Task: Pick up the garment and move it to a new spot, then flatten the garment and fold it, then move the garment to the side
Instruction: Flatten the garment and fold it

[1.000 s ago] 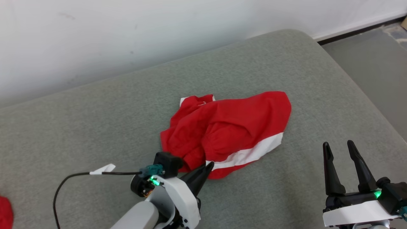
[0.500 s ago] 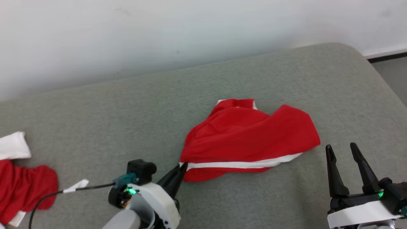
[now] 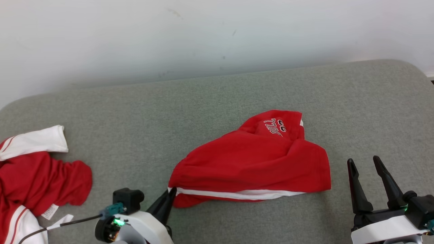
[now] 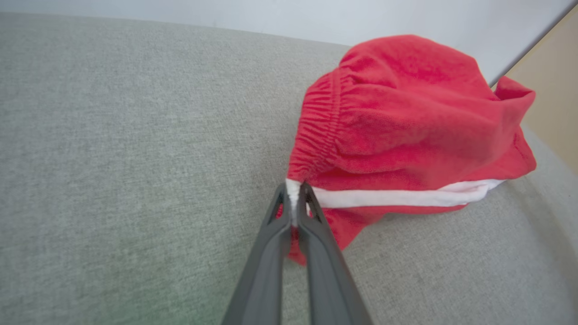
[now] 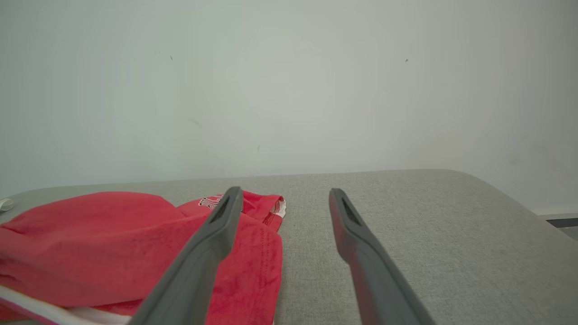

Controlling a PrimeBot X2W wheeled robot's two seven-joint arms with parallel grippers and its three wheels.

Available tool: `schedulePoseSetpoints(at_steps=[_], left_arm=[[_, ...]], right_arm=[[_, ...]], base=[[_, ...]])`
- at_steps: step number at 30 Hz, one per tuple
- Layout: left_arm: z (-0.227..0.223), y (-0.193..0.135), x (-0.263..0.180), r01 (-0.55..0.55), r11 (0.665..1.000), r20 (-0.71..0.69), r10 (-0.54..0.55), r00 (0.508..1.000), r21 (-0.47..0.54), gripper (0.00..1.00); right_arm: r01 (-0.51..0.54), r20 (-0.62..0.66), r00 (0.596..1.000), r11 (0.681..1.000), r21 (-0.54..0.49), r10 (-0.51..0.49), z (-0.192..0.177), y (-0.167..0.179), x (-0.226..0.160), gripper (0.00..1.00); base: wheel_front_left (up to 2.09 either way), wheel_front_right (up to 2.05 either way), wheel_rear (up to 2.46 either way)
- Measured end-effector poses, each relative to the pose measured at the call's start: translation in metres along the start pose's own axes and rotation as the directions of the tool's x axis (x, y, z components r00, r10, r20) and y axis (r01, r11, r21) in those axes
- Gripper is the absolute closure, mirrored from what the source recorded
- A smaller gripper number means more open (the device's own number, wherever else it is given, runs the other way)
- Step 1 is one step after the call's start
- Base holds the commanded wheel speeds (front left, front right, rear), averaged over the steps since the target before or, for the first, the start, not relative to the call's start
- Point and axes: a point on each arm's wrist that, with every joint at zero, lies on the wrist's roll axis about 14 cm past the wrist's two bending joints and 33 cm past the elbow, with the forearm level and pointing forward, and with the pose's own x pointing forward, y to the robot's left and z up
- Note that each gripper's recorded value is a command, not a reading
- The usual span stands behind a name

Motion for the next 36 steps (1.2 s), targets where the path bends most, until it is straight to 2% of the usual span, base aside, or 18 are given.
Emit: schedulePoseSetpoints(at_steps=[1, 2, 6, 13, 17, 21, 25, 32, 36], left_arm=[[-0.001, 0.000, -0.001, 0.000, 1.000, -0.003, 0.000, 1.000, 0.000, 0.08], [-0.002, 0.000, -0.002, -0.001, 1.000, -0.003, 0.001, 1.000, 0.000, 0.00], [0.002, 0.000, -0.007, -0.008, 1.000, 0.023, 0.008, 1.000, -0.004, 0.00], [0.021, 0.015, -0.026, -0.093, 0.995, 0.122, 0.095, 0.988, -0.017, 0.00], [0.047, 0.029, -0.041, -0.172, 0.984, 0.229, 0.175, 0.957, -0.033, 0.00], [0.085, 0.041, -0.059, -0.247, 0.968, 0.362, 0.242, 0.900, -0.035, 0.00], [0.095, 0.043, -0.076, -0.292, 0.955, 0.422, 0.286, 0.860, -0.051, 0.00], [0.096, 0.045, -0.091, -0.320, 0.946, 0.451, 0.306, 0.838, -0.048, 0.00], [0.097, 0.049, -0.091, -0.330, 0.943, 0.460, 0.312, 0.831, -0.044, 0.00]], right_arm=[[-0.005, -0.003, 1.000, 1.000, 0.000, 0.005, -0.001, 0.001, 0.000, 0.00], [-0.009, -0.005, 1.000, 1.000, 0.001, 0.009, -0.002, 0.003, 0.001, 0.00], [-0.019, -0.002, 1.000, 1.000, 0.003, 0.019, -0.001, 0.005, 0.002, 0.00], [-0.028, 0.003, 1.000, 1.000, 0.002, 0.028, 0.003, 0.007, -0.003, 0.00], [-0.028, 0.004, 1.000, 1.000, 0.005, 0.028, 0.003, 0.007, -0.006, 0.00], [-0.034, -0.007, 0.999, 0.999, 0.011, 0.034, 0.000, 0.009, -0.008, 0.00], [-0.031, -0.016, 0.999, 0.999, 0.016, 0.032, -0.003, 0.009, -0.009, 0.00], [-0.035, -0.078, 0.996, 0.999, 0.018, 0.036, -0.021, 0.007, -0.011, 0.00], [-0.059, -0.161, 0.985, 0.998, 0.003, 0.058, -0.038, 0.009, -0.005, 0.00]], base=[[0.00, 0.00, 0.00], [0.00, 0.00, 0.00], [0.00, 0.00, 0.00], [0.00, 0.00, 0.00], [0.00, 0.00, 0.00], [0.00, 0.00, 0.00], [0.00, 0.00, 0.00], [0.00, 0.00, 0.00], [0.00, 0.00, 0.00]])
